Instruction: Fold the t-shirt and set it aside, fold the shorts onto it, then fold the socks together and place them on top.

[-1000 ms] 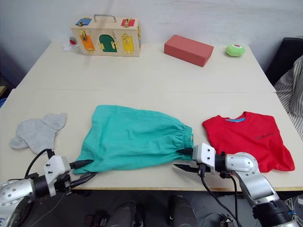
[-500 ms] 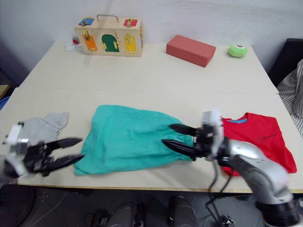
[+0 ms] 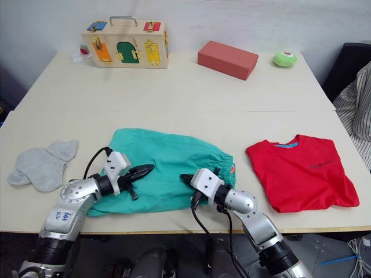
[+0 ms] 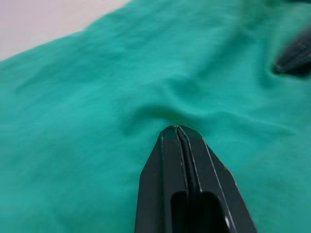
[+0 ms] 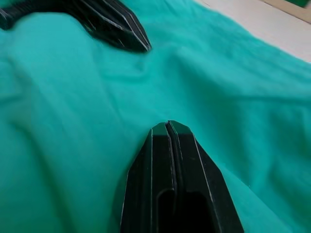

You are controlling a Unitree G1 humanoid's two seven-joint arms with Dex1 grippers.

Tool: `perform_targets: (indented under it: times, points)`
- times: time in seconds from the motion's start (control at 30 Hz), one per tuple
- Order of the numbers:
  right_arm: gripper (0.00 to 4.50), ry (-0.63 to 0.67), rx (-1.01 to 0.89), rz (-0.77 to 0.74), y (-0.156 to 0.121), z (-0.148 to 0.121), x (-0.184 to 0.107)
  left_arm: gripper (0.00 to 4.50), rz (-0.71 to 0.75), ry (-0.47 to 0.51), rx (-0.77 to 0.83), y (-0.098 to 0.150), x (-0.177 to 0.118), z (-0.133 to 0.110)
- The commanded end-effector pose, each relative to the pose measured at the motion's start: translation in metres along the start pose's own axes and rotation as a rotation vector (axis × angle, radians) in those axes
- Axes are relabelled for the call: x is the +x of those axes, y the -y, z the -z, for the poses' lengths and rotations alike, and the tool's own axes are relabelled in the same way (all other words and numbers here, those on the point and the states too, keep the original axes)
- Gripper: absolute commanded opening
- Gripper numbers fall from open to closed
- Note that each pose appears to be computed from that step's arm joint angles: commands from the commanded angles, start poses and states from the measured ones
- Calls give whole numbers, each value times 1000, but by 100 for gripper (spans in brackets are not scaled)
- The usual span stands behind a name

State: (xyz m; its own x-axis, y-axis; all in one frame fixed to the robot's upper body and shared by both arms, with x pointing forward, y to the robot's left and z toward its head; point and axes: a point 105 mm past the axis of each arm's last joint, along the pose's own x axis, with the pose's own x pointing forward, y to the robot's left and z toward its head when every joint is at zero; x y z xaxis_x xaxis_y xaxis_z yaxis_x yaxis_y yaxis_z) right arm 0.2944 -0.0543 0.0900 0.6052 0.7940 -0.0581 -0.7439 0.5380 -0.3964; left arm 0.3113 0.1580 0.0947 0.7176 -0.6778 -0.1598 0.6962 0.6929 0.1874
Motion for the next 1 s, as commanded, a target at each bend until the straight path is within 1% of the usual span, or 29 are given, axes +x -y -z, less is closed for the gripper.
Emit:
perform_targets:
  times: [0.03,0.1,0.2,0.23,0.37,0.4,0.43,0.47,0.5,0.53,0.57,0.6,0.67,0.7,0.77,0.83,0.87,0.9,1.0]
  points:
    - [1,-9,42,182,34,8,-20,3,-120,-43,-35,-14,-16,15]
    - [1,-23,53,226,42,16,-31,3,-156,-48,-67,-18,-21,20]
    - [1,-29,119,327,60,29,-55,3,-135,-80,-74,-13,-30,27]
    - [1,1,168,354,65,28,-59,3,-123,-86,-77,-11,-31,28]
    - [1,42,248,412,76,26,-66,3,-125,-69,-78,-11,-31,24]
    - [1,145,310,412,77,11,-65,3,-97,-21,-76,-8,-30,16]
    - [1,223,352,408,78,0,-65,3,-76,15,-74,-6,-30,9]
    - [1,311,386,368,74,-18,-61,3,-19,123,-79,-1,-30,-11]
    - [1,368,404,316,68,-32,-57,3,33,217,-88,5,-31,-29]
    - [1,384,404,267,62,-41,-52,3,69,274,-92,8,-32,-41]
    - [1,391,404,236,57,-47,-48,3,92,306,-95,10,-34,-49]
    - [1,376,391,211,53,-49,-43,3,114,312,-88,11,-33,-54]
    - [1,295,363,203,48,-45,-26,3,139,313,-42,10,-25,-64]
    - [1,246,335,220,48,-40,-16,3,145,311,-23,9,-18,-68]
    - [1,189,297,245,49,-33,-7,3,145,299,-3,7,-8,-71]
    - [1,62,264,292,49,-11,2,3,133,225,33,2,8,-59]
    - [1,28,254,310,50,-4,3,3,130,201,46,1,13,-55]
    - [1,-13,253,346,53,5,2,3,106,157,32,-3,19,-44]
    - [1,-30,242,395,60,10,-4,3,45,80,-17,-14,25,-20]
